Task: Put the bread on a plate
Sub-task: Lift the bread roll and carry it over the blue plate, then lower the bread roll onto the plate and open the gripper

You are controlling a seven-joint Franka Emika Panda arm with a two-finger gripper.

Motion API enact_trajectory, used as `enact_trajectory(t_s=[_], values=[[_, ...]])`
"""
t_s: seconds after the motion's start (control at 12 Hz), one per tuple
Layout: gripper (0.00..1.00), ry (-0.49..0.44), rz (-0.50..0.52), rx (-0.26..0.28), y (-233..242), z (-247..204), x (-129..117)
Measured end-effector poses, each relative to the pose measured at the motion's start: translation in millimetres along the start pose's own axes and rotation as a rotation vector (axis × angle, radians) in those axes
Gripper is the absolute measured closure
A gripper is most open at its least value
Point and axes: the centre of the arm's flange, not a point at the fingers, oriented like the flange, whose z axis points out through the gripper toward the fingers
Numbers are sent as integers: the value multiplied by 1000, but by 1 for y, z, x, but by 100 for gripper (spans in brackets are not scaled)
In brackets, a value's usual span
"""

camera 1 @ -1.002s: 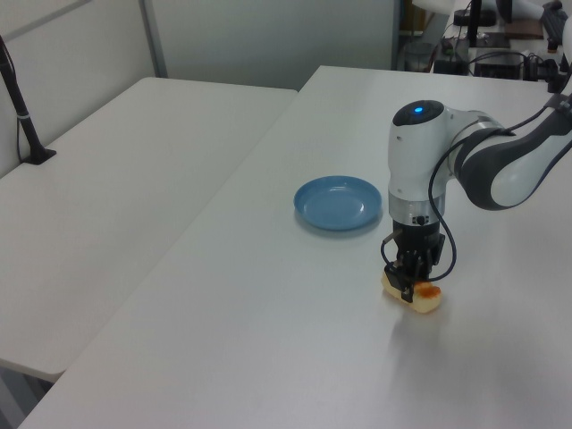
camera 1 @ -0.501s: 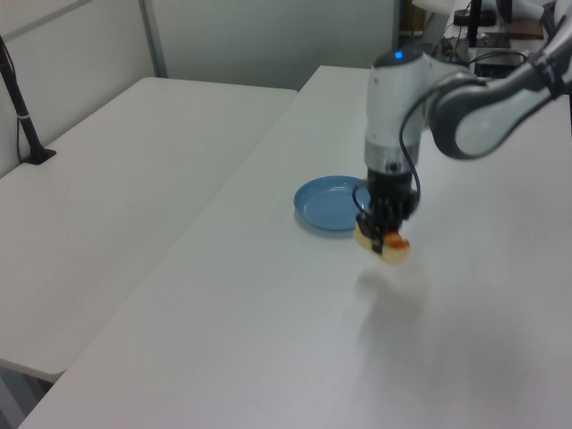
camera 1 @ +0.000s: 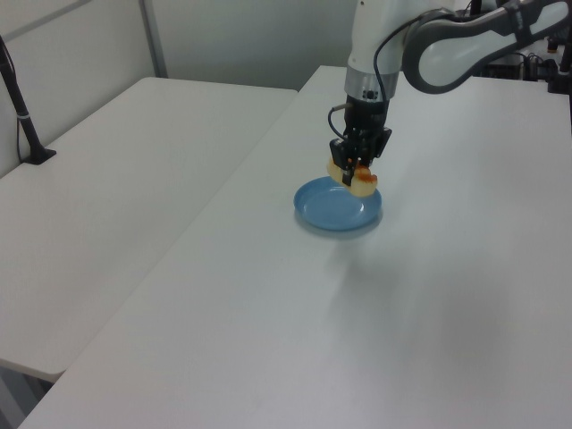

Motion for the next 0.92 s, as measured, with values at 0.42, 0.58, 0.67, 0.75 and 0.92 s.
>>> enact_trajectory(t_s=[0.42,0.58,0.67,0.75,0.92], values=[[63,1,19,-62,25,18,62],[63,4,-7,-95,32,23,75],[63,-17,-37,-121,36,25,76],[63,-57,-78,-154,42,29,74],[63,-101,-128,-186,52,34,74]])
